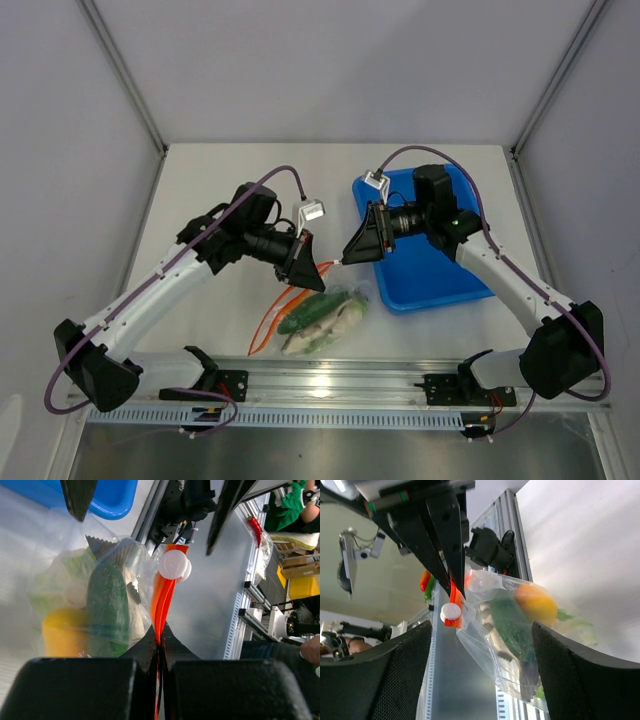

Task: Place the food in the zip-top bag and seal the zipper
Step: Zip the zipper food storage bag at the center of the board.

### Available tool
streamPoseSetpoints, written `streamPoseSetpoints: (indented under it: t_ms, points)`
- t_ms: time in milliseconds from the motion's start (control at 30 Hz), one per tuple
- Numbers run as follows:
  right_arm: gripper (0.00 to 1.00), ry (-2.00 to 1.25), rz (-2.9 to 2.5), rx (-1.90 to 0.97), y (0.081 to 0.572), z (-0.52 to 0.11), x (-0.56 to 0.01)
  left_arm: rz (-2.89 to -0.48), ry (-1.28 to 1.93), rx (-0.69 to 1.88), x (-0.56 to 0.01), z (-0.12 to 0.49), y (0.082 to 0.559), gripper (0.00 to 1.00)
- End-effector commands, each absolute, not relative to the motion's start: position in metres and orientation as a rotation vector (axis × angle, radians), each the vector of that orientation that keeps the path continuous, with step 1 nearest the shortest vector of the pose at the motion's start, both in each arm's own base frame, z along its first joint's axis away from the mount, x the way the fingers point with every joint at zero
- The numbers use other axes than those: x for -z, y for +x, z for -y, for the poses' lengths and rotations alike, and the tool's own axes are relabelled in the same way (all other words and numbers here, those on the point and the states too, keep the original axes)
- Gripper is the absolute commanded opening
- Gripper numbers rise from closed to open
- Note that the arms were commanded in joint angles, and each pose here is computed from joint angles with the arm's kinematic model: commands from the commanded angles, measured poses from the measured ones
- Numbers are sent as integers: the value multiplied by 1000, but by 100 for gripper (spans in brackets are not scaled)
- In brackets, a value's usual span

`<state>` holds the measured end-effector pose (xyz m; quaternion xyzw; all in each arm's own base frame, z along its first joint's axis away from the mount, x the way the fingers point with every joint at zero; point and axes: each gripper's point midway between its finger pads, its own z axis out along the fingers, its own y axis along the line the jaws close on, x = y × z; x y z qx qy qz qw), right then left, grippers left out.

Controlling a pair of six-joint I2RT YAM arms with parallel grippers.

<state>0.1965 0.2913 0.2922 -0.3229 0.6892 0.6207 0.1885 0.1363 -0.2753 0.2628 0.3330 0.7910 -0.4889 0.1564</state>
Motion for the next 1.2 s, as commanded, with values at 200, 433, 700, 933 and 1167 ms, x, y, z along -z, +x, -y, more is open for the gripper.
streamPoseSetpoints:
  t_ms: [200,433,700,933,1167]
  points:
    - [67,-1094,-1787,-1755,171,-303,-297,-2109,1020,1545,-289,285,135,1]
    - [44,-1115,-1808,-1782,163,-303,-288,-2114,1018,1565,-287,287,138,1]
    - [0,-1087,-1829,-1765,169,-314,-290,-2154,1000,1519,-278,286,144,1]
    - [0,-1077,-1892,-1777,169,-315,-295,-2246,933,1344,-257,280,161,6]
    - [0,-1018,-1940,-1803,171,-317,-302,-2248,878,1181,-251,275,175,47]
